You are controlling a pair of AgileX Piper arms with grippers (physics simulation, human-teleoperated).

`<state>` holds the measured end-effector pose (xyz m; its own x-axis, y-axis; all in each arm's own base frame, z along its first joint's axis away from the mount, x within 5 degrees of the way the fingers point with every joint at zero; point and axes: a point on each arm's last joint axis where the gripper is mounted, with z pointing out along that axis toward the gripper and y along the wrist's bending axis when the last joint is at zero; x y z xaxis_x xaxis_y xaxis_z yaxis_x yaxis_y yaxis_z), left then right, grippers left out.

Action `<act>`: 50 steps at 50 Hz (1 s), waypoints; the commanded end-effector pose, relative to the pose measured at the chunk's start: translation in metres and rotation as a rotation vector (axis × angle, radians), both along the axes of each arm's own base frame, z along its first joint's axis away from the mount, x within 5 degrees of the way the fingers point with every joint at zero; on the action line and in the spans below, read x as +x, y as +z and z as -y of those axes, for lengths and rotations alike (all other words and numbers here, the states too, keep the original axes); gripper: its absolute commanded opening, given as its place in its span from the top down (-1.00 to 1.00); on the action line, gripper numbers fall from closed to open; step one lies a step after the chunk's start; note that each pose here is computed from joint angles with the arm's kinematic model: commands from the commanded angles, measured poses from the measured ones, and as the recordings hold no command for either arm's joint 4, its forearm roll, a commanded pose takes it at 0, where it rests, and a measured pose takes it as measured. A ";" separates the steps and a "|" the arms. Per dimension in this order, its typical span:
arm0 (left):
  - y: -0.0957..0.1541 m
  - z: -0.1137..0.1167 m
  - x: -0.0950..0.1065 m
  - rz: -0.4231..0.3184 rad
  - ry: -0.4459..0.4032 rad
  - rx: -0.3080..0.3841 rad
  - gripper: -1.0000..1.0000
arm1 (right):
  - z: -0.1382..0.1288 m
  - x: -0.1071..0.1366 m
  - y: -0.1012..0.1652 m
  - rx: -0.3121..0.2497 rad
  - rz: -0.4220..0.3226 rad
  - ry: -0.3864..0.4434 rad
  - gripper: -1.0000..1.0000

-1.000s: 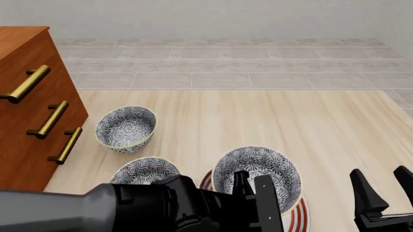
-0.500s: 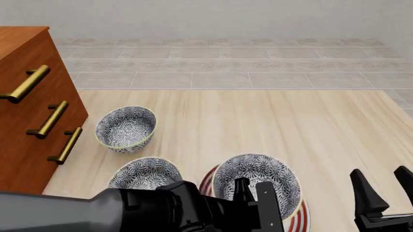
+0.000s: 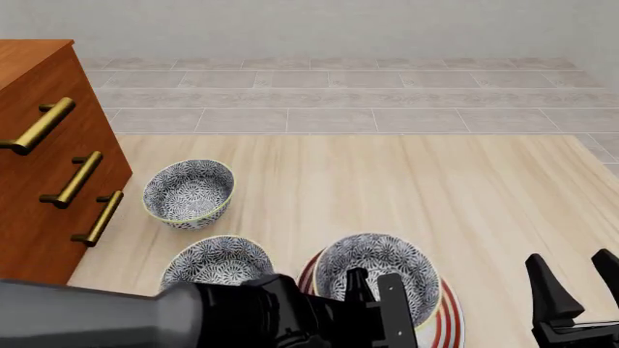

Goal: Put the bowl at the front on the plate.

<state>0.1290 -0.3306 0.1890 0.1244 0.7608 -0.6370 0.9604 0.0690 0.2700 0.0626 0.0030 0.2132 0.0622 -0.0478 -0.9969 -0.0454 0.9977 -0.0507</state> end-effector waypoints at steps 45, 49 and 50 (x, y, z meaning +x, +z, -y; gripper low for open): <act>-0.019 0.002 -0.007 0.000 -0.025 0.020 1.00 | 0.000 0.000 0.000 0.005 -0.001 -0.003 -1.00; -0.014 0.003 -0.009 -0.006 -0.024 0.015 1.00 | 0.000 0.000 0.000 0.004 -0.001 -0.003 -1.00; -0.015 0.002 -0.009 -0.002 -0.028 0.018 -1.00 | 0.000 0.000 0.000 0.004 -0.001 -0.003 -1.00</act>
